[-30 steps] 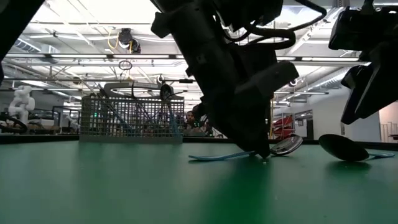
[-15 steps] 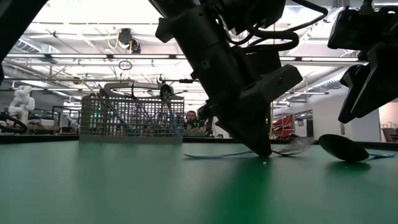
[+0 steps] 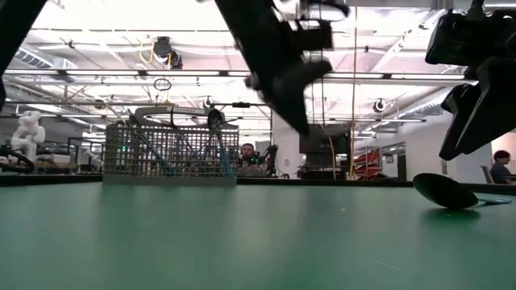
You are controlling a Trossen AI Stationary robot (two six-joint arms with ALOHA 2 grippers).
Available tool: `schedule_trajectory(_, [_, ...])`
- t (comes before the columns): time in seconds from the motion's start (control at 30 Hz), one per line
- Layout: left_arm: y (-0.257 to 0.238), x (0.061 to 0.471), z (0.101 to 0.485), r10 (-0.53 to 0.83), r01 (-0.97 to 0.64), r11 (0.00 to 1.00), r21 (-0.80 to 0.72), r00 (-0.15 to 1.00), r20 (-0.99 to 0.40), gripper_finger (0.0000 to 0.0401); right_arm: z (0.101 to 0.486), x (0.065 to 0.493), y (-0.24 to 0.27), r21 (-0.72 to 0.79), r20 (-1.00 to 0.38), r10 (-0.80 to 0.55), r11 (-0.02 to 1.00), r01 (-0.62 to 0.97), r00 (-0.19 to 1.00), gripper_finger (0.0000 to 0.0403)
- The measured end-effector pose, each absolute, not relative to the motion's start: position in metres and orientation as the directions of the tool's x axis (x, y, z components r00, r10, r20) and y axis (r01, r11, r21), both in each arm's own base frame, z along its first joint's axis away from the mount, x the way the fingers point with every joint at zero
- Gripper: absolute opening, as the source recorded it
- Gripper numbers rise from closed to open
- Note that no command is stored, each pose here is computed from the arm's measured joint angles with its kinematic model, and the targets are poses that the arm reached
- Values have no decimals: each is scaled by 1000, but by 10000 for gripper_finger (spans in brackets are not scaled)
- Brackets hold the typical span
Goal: Sort silverware
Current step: Put the spoon into the silverware rack
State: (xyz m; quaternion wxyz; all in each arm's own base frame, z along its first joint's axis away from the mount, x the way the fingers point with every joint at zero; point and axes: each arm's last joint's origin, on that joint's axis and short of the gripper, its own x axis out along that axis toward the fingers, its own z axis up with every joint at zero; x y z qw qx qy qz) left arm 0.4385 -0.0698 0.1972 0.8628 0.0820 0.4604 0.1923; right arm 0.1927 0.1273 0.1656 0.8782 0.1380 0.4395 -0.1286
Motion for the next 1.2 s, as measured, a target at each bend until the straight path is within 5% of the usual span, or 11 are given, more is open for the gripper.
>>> schedule_trajectory(0.27, [-39, 400, 270, 651, -449, 759, 472, 513, -559, 4, 165, 192, 127, 118, -813, -111, 930, 349, 571, 224])
schedule_trajectory(0.4, [-16, 370, 273, 697, -518, 714, 470, 471, -541, 4, 165, 192, 127, 118, -813, -111, 930, 349, 572, 224])
schedule_trajectory(0.6, [36, 337, 282, 718, -675, 689, 264, 586, -377, 4, 165, 192, 126, 99, -799, -141, 927, 361, 584, 224])
schedule_trajectory(0.73, [79, 319, 286, 711, -709, 701, 77, 688, -142, 4, 165, 192, 126, 97, -797, -147, 927, 364, 586, 224])
schedule_trajectory(0.93, [143, 284, 268, 804, -799, 595, -88, 591, 65, 4, 166, 192, 125, 102, -794, -153, 921, 377, 589, 224])
schedule_trajectory(1.2, [188, 280, 246, 769, -765, 633, -119, 603, 212, 4, 166, 193, 124, 76, -782, -175, 926, 369, 599, 224])
